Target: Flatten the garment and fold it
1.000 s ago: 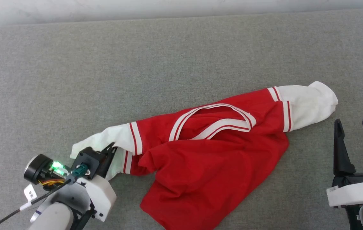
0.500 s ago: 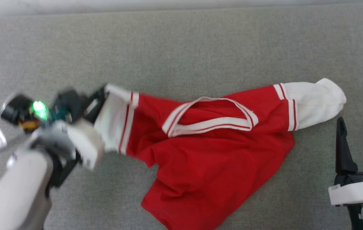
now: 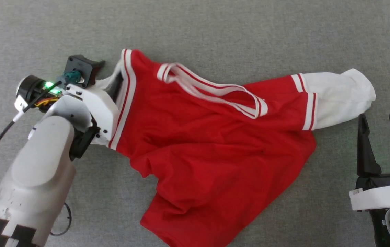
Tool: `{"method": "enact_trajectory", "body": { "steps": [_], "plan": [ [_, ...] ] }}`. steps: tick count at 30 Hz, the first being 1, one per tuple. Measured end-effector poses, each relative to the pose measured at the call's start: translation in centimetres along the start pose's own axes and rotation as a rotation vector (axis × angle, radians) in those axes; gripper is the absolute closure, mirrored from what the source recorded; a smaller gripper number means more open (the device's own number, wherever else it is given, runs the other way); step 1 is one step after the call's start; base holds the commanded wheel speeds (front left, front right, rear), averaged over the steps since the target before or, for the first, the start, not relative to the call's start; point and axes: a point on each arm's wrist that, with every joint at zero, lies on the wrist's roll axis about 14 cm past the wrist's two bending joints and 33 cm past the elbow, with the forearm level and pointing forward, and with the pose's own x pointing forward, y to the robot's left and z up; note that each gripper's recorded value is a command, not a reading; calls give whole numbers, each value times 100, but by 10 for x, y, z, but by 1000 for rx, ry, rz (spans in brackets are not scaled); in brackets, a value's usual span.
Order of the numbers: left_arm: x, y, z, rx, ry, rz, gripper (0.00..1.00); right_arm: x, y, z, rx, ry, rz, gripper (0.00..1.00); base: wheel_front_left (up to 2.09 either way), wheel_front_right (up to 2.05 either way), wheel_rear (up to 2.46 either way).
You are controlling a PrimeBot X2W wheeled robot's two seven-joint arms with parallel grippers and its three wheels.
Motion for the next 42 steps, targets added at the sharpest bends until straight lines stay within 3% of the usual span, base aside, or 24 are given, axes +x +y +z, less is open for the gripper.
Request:
{"method": "enact_trajectory", "body": {
  "steps": [7,13,25,32,40,41,42],
  "plan": [
    [0,3,9,-17,-76,22,0,0,-1,1,-6,-2,-1,0,0,0,0],
    [-26,23,34,-30,-155,126,0,-2,11,15,-4,-33,32,0,0,0,0],
    [-90,15,-38,-207,90,183,0,-9,26,23,0,-35,76,0,0,0,0],
    [-79,6,-48,-308,147,151,0,-7,24,15,-3,-7,71,0,0,0,0],
    [-66,-20,-39,-456,184,11,0,-8,17,5,-5,20,51,0,0,0,0],
    [-66,-21,-41,-446,200,7,2,-7,17,4,-4,25,52,0,0,0,0],
    [-66,-19,-43,-436,215,9,28,-7,18,2,-3,28,52,0,0,0,0]
  ]
}}
